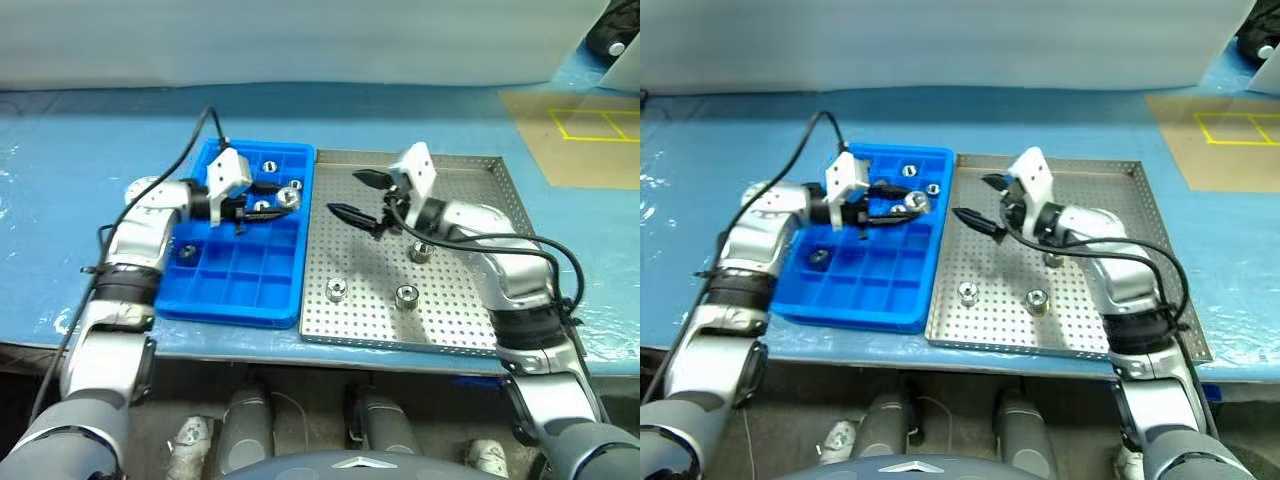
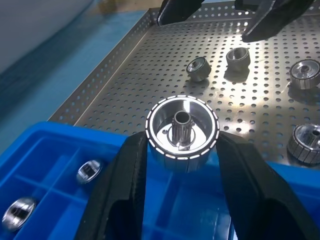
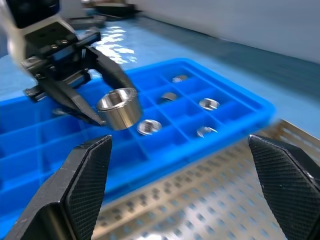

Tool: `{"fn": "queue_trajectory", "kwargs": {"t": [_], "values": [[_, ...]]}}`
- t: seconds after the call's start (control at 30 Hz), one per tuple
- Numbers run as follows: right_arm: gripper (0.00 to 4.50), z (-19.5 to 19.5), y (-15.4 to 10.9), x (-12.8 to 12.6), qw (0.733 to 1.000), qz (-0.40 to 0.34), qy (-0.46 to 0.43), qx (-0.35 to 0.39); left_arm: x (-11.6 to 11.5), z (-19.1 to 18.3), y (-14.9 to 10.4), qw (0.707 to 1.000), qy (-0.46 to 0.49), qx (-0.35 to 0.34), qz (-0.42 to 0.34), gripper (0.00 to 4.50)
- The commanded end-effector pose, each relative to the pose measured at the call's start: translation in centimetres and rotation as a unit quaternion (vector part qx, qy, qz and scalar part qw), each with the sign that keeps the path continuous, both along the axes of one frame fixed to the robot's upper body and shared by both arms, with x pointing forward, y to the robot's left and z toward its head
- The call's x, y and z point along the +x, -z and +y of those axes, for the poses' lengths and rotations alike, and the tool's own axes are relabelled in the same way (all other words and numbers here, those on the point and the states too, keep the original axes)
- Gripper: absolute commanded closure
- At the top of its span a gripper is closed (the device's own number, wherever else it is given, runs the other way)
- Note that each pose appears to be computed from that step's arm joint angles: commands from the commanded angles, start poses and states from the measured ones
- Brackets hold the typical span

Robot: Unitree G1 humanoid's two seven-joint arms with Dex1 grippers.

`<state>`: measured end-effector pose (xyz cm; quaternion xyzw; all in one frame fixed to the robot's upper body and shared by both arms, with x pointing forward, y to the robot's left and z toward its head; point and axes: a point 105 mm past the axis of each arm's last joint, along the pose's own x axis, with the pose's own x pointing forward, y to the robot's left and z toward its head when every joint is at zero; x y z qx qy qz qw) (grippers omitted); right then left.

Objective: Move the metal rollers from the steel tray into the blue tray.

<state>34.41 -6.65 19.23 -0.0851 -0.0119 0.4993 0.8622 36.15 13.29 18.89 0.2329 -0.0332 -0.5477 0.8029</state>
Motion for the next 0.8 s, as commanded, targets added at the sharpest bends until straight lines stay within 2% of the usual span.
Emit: {"fn": "queue_trajectory", "kwargs": {"t": [0.03,0.1,0.17,0.27,0.47,0.8], "values": [[0.00,2.4,-0.8,-0.1,0.998,-0.022,-0.054,0.002,0.0,2.5,-1.6,0.997,-0.067,-0.019,-0.036,2.78],[0.00,3.4,-0.8,0.1,0.997,-0.025,-0.070,0.003,0.4,3.8,-1.5,0.992,-0.112,-0.032,-0.040,2.78],[0.00,4.5,-1.0,0.0,0.996,-0.028,-0.090,0.007,1.1,5.6,-0.3,0.985,-0.170,-0.024,-0.036,2.78],[0.00,5.0,-1.1,0.0,0.994,-0.027,-0.104,0.011,1.2,6.9,0.9,0.978,-0.205,-0.035,-0.026,2.78],[0.00,4.9,-0.8,-0.1,0.994,-0.024,-0.108,0.007,1.2,6.8,2.8,0.977,-0.210,-0.037,0.000,2.78],[0.00,4.3,-0.2,-0.5,0.996,-0.019,-0.092,0.002,2.8,4.1,5.0,0.982,-0.180,-0.039,0.036,2.78]]}}
